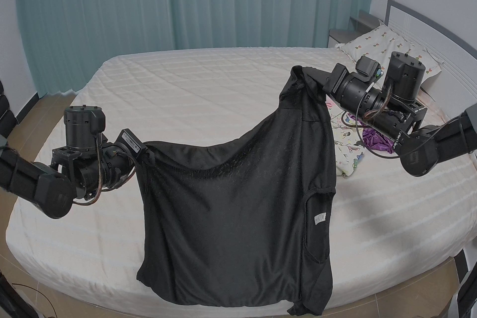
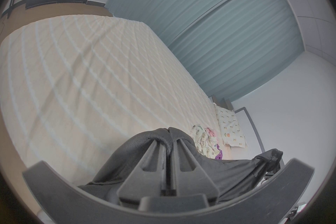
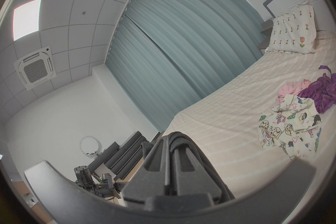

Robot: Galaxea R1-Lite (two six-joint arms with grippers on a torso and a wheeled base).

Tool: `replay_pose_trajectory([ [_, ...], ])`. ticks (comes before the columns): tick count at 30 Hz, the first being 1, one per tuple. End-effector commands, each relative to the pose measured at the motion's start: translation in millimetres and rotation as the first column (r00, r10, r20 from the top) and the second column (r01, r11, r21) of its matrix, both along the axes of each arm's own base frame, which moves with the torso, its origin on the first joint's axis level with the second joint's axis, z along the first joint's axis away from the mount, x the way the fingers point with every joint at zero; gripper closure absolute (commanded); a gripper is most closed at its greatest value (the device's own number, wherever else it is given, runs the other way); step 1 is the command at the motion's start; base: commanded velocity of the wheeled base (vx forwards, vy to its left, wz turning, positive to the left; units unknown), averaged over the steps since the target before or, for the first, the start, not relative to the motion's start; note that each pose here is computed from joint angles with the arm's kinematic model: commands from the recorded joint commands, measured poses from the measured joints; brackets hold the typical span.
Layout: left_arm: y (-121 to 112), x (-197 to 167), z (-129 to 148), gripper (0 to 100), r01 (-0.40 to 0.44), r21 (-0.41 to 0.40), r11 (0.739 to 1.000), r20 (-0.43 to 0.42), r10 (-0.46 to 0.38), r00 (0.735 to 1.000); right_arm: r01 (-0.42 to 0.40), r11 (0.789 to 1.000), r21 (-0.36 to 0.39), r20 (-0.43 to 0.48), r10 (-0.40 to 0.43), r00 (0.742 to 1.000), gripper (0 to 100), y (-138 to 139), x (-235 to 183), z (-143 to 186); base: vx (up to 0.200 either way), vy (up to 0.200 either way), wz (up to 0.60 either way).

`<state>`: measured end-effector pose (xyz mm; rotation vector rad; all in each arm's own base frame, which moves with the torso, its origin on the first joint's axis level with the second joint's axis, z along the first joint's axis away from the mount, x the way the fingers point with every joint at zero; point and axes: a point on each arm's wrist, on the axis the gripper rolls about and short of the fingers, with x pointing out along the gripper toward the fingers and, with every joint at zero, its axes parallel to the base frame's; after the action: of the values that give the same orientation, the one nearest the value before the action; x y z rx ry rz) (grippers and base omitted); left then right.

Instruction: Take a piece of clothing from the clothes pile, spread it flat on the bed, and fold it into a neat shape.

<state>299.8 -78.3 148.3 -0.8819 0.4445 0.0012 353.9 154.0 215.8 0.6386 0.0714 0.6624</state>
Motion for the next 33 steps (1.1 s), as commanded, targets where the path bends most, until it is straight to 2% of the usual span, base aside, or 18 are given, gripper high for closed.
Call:
replay_pose_trajectory([
  [1, -3.4, 25.8, -28.6, 100, -0.012, 0.02, 1.0, -0.074, 0.014, 0.997, 0.001, 1.0, -0.02, -0.05, -0.002, 0.999, 100, 10.3, 23.8, -28.9, 0.2, 0.0, 0.0],
  [5, -3.8, 38.8, -47.4, 100, -0.028, 0.035, 0.999, -0.119, 0.032, 0.992, 0.041, 0.999, -0.026, -0.061, -0.043, 0.997, 100, 18.5, 40.7, -43.7, 0.05, 0.0, 0.0],
  [11, 0.9, 62.4, -72.3, 100, -0.057, 0.041, 0.998, -0.161, 0.063, 0.985, 0.149, 0.989, -0.026, -0.074, -0.15, 0.986, 100, 33.4, 68.2, -69.3, 0.0, 0.0, 0.0],
  [17, 0.6, 84.0, -98.6, 100, -0.069, 0.049, 0.996, -0.196, 0.077, 0.978, 0.214, 0.975, -0.06, -0.084, -0.219, 0.972, 100, 43.7, 90.0, -103.5, 0.0, 0.0, 0.0],
  [20, -0.7, 93.7, -108.3, 100, -0.093, 0.023, 0.995, -0.207, 0.096, 0.974, 0.23, 0.97, -0.085, -0.109, -0.238, 0.965, 100, 49.6, 95.3, -124.9, 0.0, 0.0, 0.0],
  [21, -1.4, 97.1, -110.0, 0, -0.104, 0.008, 0.995, -0.209, 0.104, 0.972, 0.226, 0.97, -0.091, -0.114, -0.236, 0.965, 0, 50.6, 95.7, -127.9, 0.0, 0.0, 0.0],
  [24, -2.9, 104.6, -120.6, 0, -0.121, -0.01, 0.993, -0.223, 0.116, 0.968, 0.221, 0.966, -0.138, -0.147, -0.24, 0.959, 0, 52.0, 96.9, -145.7, 0.0, 0.0, 0.0],
  [25, -3.2, 106.2, -125.0, 0, -0.122, -0.009, 0.992, -0.23, 0.117, 0.966, 0.222, 0.952, -0.211, -0.16, -0.258, 0.953, 0, 51.5, 98.3, -162.8, 0.0, 0.0, 0.0],
  [27, -2.1, 107.0, -128.4, 0, -0.126, -0.01, 0.992, -0.237, 0.12, 0.964, 0.243, 0.925, -0.294, -0.141, -0.293, 0.946, 0, 44.2, 101.6, -177.4, 0.0, 0.0, 0.0],
  [30, 3.4, 108.7, -127.8, 0, -0.141, -0.011, 0.99, -0.234, 0.135, 0.963, 0.303, 0.901, -0.309, -0.145, -0.36, 0.922, 0, 29.8, 109.2, -181.5, 0.0, 0.0, 0.0],
  [31, 4.0, 108.8, -127.1, 0, -0.143, -0.012, 0.99, -0.233, 0.136, 0.963, 0.307, 0.899, -0.311, -0.146, -0.364, 0.92, 0, 29.1, 109.5, -181.6, 0.0, 0.0, 0.0],
  [32, 10.4, 109.4, -124.9, 0, -0.157, -0.014, 0.988, -0.229, 0.149, 0.962, 0.341, 0.886, -0.315, -0.144, -0.4, 0.905, 0, 20.1, 113.1, -182.1, 0.0, 0.0, 0.0],
  [33, 12.9, 109.4, -122.7, 0, -0.164, -0.017, 0.986, -0.225, 0.156, 0.962, 0.35, 0.88, -0.321, -0.148, -0.411, 0.899, 0, 16.7, 113.2, -183.5, 0.0, 0.0, 0.0],
])
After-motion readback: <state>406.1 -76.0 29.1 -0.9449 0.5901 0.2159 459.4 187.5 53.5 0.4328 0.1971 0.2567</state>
